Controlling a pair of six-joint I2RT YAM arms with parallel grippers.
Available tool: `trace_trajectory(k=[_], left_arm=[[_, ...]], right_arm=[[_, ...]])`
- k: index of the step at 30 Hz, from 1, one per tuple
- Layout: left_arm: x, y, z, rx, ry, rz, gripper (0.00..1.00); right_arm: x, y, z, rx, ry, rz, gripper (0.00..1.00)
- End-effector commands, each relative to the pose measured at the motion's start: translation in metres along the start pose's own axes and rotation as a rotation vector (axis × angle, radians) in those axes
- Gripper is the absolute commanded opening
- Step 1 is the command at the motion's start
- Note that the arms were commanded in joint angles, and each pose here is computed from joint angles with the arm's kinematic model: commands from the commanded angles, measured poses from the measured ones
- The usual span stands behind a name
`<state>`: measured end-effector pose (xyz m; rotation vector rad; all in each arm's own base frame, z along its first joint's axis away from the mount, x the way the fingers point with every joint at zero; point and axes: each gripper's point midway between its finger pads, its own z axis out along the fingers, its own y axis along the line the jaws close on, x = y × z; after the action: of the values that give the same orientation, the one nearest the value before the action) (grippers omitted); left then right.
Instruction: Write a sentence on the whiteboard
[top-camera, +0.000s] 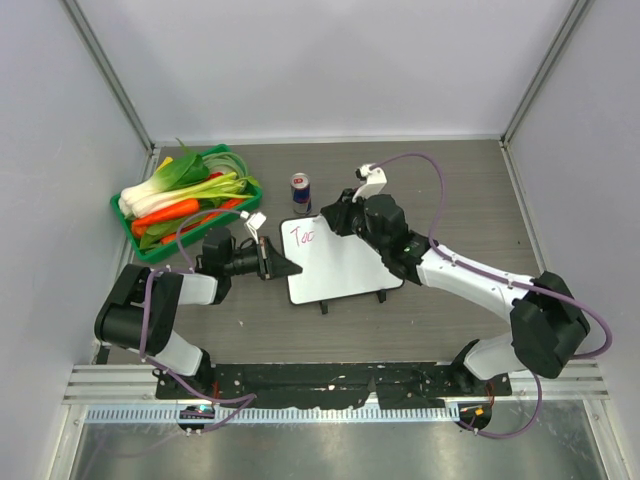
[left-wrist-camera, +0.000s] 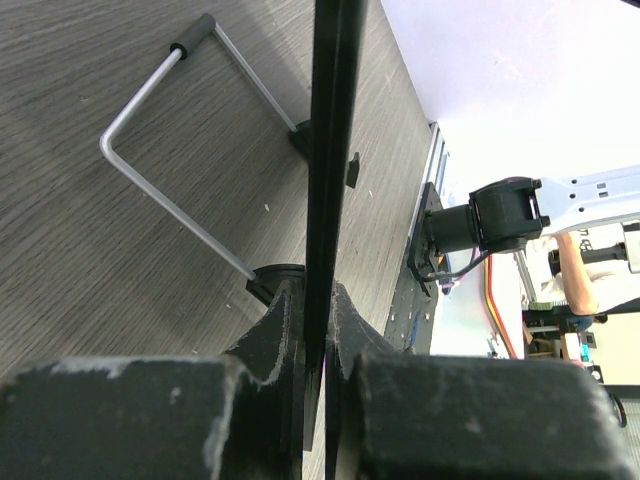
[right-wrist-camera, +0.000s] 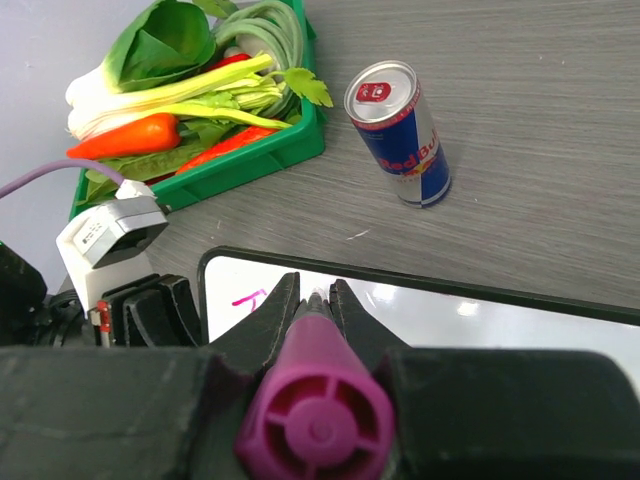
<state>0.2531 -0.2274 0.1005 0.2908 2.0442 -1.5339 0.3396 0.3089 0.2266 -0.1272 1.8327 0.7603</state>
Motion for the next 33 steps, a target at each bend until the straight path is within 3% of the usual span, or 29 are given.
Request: trace_trajectory(k=[1, 33], left_arm=[[0.0, 0.018, 0.002, -0.074, -0.01, -0.024, 0.0], [0.001, 0.019, 0.002, -0.075, -0.01, -0.025, 0.0]], right_arm=[[-0.013, 0.004, 0.007, -0.004, -0.033, -0.007, 0.0], [0.033, -0.011, -0.011, -0.016, 0.084, -0.001, 0.01]])
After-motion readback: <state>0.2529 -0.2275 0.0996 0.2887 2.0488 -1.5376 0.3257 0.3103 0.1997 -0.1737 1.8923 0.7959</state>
